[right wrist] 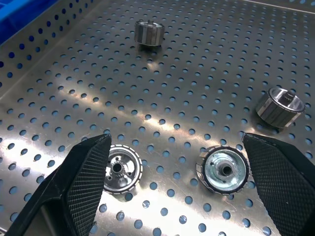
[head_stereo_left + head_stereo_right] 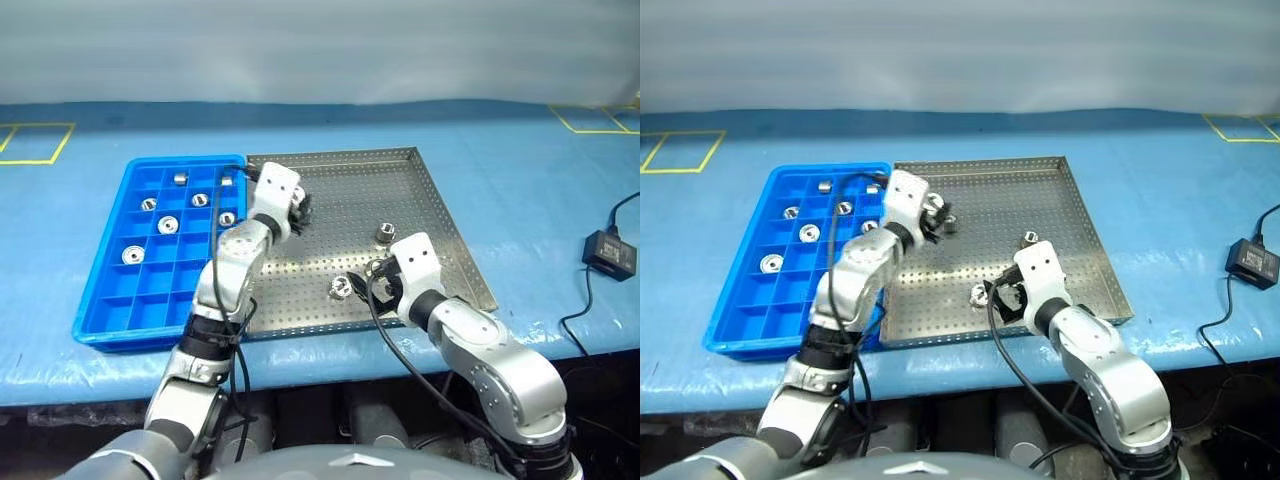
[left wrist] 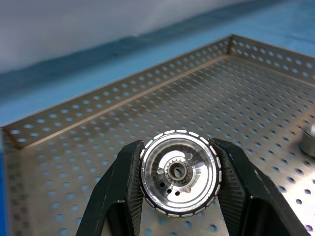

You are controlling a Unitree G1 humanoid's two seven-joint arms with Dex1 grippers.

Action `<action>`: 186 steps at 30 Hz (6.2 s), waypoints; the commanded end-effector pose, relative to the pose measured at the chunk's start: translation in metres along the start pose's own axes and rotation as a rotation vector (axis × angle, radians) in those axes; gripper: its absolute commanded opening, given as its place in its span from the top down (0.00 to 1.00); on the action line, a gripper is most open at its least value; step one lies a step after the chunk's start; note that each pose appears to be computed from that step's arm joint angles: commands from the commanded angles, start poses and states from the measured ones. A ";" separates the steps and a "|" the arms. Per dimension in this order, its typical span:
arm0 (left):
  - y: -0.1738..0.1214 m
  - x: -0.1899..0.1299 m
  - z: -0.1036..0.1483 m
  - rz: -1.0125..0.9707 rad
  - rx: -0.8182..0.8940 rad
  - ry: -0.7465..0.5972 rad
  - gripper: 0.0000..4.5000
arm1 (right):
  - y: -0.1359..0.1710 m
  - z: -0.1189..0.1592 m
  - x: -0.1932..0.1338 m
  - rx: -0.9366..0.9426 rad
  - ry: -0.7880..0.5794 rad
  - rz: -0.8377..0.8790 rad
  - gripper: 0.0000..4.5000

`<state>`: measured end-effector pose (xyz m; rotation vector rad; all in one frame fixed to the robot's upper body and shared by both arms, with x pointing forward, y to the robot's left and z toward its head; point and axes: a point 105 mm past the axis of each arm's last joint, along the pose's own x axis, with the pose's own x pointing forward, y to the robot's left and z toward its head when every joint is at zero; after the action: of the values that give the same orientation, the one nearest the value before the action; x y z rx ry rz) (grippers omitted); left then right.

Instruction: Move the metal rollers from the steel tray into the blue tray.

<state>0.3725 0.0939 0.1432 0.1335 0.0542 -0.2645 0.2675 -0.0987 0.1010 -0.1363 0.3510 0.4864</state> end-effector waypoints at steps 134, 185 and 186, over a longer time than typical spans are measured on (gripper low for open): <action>0.111 -0.157 -0.072 0.610 -0.084 0.322 0.18 | 0.082 0.032 0.039 -0.182 -0.105 0.471 0.00; -0.067 -0.128 -0.033 -0.572 -0.020 0.093 0.00 | -0.064 0.039 0.081 0.244 -0.036 -0.419 0.63; -0.063 -0.125 -0.032 -0.538 -0.028 0.087 0.00 | -0.060 0.045 0.082 0.232 -0.056 -0.395 0.63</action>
<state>0.2288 0.0648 0.1023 0.0967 0.2315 -0.8504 0.3707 -0.1214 0.0803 0.0332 0.4399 -0.0068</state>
